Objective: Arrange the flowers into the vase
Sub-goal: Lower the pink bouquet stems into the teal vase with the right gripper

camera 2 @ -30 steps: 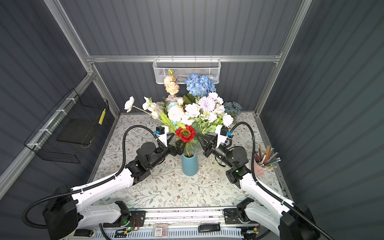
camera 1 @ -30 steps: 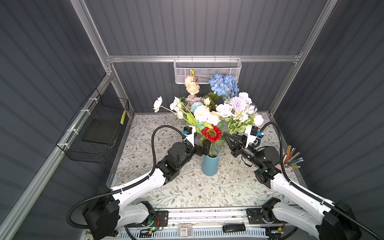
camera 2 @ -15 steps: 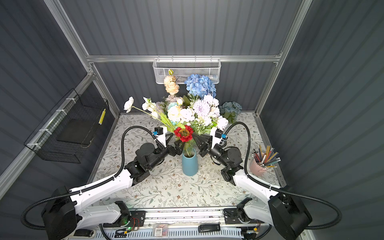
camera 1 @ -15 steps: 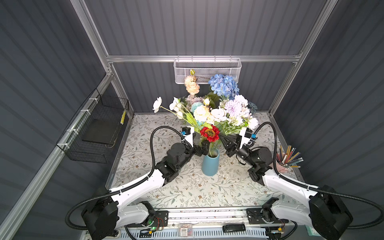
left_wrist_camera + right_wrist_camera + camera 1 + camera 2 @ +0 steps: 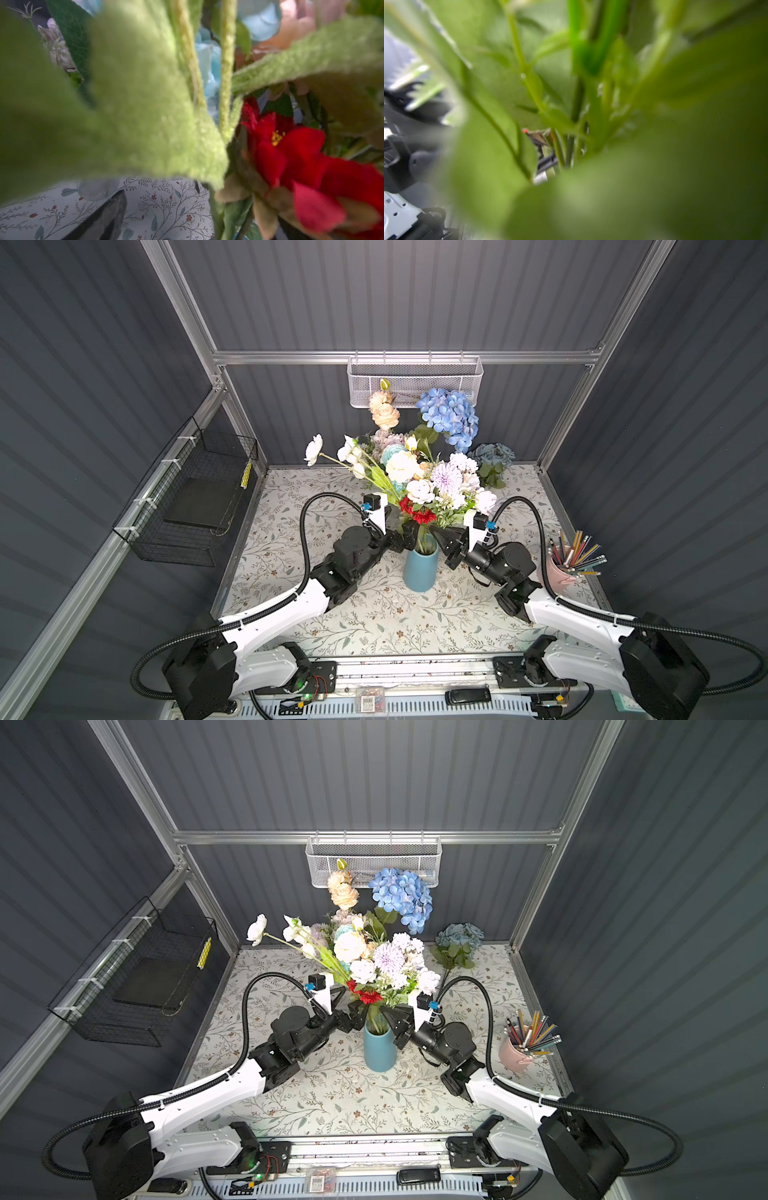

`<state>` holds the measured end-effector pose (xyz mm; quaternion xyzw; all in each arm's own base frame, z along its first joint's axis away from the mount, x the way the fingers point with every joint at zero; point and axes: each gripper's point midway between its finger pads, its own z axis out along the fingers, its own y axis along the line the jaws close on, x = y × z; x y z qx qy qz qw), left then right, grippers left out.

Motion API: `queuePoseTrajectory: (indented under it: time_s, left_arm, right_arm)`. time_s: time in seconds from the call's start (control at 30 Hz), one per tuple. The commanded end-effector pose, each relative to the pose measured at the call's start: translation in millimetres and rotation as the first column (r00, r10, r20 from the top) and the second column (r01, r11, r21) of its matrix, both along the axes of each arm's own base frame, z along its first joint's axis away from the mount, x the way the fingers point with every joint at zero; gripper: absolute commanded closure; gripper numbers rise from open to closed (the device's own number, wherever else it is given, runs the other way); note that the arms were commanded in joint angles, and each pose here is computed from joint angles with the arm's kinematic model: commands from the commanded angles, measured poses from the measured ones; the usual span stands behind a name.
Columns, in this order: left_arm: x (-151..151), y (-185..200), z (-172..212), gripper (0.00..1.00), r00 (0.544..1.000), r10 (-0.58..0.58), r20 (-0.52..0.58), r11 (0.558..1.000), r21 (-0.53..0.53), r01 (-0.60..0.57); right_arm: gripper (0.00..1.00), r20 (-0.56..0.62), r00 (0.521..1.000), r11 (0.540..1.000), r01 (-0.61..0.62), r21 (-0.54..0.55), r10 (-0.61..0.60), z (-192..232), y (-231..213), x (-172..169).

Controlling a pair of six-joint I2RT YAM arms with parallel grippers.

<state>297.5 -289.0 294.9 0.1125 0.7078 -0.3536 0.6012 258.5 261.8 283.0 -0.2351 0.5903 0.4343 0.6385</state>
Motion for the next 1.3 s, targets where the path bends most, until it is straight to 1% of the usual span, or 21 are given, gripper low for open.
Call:
queuePoseTrajectory:
  time_s: [0.0, 0.1, 0.17, 0.4, 0.63, 0.8, 0.97, 1.07, 1.13, 1.23, 1.27]
  left_arm:
    - [3, 7, 8, 0.01, 1.000, 0.027, 0.015, 0.999, -0.036, -0.027]
    - [2, 8, 10, 0.01, 0.999, 0.027, 0.017, 0.999, -0.039, -0.027]
    - [2, 8, 10, 0.01, 0.999, 0.028, 0.018, 0.999, -0.040, -0.027]
    - [2, 7, 11, 0.01, 1.000, 0.019, 0.019, 0.999, -0.047, -0.019]
    - [1, 3, 12, 0.01, 1.000, -0.001, 0.020, 0.999, -0.047, 0.002]
    - [0, 5, 12, 0.01, 1.000, 0.004, 0.021, 0.999, -0.049, -0.003]
    - [0, 4, 11, 0.01, 1.000, 0.004, 0.018, 0.999, -0.048, -0.003]
    - [0, 4, 11, 0.01, 1.000, 0.004, 0.018, 0.999, -0.048, -0.003]
    - [0, 4, 10, 0.01, 1.000, 0.002, 0.015, 0.999, -0.049, -0.001]
    - [0, 4, 9, 0.01, 1.000, -0.001, 0.013, 0.999, -0.052, 0.002]
    - [0, 4, 10, 0.01, 1.000, -0.002, 0.014, 0.998, -0.055, 0.002]
  right_arm:
    - [1.00, -0.012, 0.999, 0.999, 0.041, -0.036, -0.041, -12, -3, 3]
    - [1.00, -0.037, 0.998, 0.996, 0.054, -0.074, -0.057, -25, -4, 5]
    - [0.99, -0.028, 0.998, 0.995, 0.062, -0.076, -0.065, -20, -7, 1]
    - [0.80, -0.038, 0.996, 0.990, 0.071, -0.125, -0.077, -21, -11, -2]
    - [0.61, -0.004, 0.997, 0.991, 0.082, -0.109, -0.083, -7, -13, -4]
    - [0.52, 0.025, 0.994, 0.990, 0.104, -0.091, -0.102, 6, -19, -6]
    - [0.47, 0.031, 0.990, 0.988, 0.137, -0.074, -0.135, 15, -26, -6]
    - [0.46, 0.029, 0.987, 0.985, 0.159, -0.069, -0.158, 17, -30, -5]
    - [0.49, 0.038, 0.985, 0.983, 0.169, -0.078, -0.166, 17, -31, -4]
    - [0.64, 0.039, 0.985, 0.980, 0.170, -0.104, -0.167, 13, -28, 1]
    - [0.72, 0.035, 0.986, 0.980, 0.164, -0.116, -0.161, 11, -25, 2]
